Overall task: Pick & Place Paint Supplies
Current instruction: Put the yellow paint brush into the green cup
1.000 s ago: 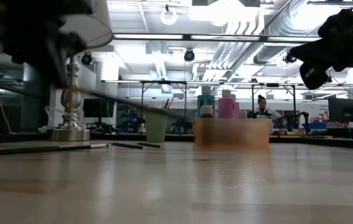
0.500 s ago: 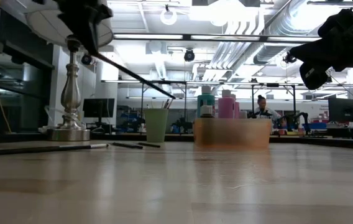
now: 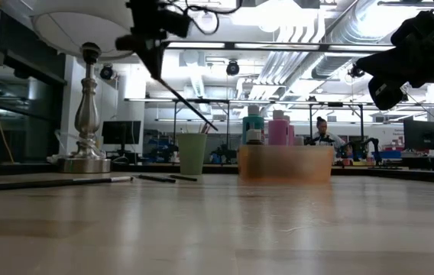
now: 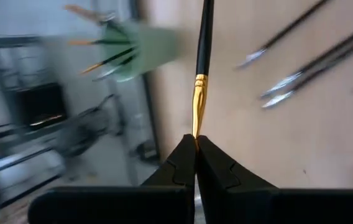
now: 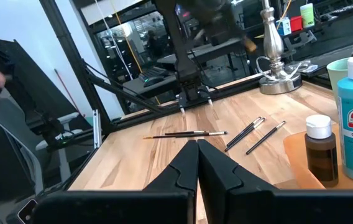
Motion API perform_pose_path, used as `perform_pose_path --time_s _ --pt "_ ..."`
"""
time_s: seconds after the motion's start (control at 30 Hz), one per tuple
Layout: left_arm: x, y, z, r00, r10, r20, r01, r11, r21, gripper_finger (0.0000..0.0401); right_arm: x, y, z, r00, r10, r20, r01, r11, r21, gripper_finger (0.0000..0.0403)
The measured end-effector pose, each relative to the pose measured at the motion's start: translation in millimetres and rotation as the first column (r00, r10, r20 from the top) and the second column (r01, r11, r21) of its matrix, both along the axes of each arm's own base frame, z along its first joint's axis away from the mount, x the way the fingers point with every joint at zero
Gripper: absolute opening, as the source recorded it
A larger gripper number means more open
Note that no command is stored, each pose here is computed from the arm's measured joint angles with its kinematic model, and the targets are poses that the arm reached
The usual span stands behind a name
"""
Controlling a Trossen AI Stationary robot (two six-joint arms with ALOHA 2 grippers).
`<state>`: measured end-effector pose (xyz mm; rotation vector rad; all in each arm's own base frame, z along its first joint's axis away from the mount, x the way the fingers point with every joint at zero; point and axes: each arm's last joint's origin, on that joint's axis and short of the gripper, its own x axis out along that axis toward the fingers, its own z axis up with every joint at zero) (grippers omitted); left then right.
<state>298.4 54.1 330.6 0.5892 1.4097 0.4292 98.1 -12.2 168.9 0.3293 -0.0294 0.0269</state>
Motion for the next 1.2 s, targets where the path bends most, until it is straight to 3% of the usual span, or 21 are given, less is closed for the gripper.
perform_pose_path --time_s 0.17,0.4,0.63,0.87,1.03,1.2 --pt "3.1 35.6 7.7 0.988 0.006 -0.155 0.024 0.981 0.190 0.0000 0.0 0.0 0.0 1.000 0.000 0.000 0.000 1.000 0.000 0.0002" --pt "16.2 67.6 0.0 0.921 0.023 -0.390 0.138 0.915 0.380 0.0000 0.0 0.0 0.0 1.000 0.000 0.000 0.000 1.000 0.000 0.0002" --pt "30.3 88.3 -12.8 0.869 -0.005 -0.494 0.222 0.898 0.380 0.0000 0.0 0.0 0.1 1.000 0.000 0.001 0.000 1.000 0.000 0.0002" --pt "32.0 99.2 -23.0 0.831 -0.063 -0.552 0.271 0.914 0.303 0.0000 0.0 0.0 0.0 1.000 0.000 0.001 0.000 1.000 0.000 0.0002" --pt "35.9 103.5 -26.4 0.846 -0.069 -0.529 0.263 0.916 0.302 0.0004 0.0 0.1 0.1 1.000 0.004 0.001 -0.004 1.000 0.000 0.0002" --pt "36.8 103.5 -26.7 0.859 -0.087 -0.505 0.263 0.921 0.288 0.0037 0.0 0.1 0.2 1.000 0.004 0.002 -0.004 1.000 0.000 0.0002"
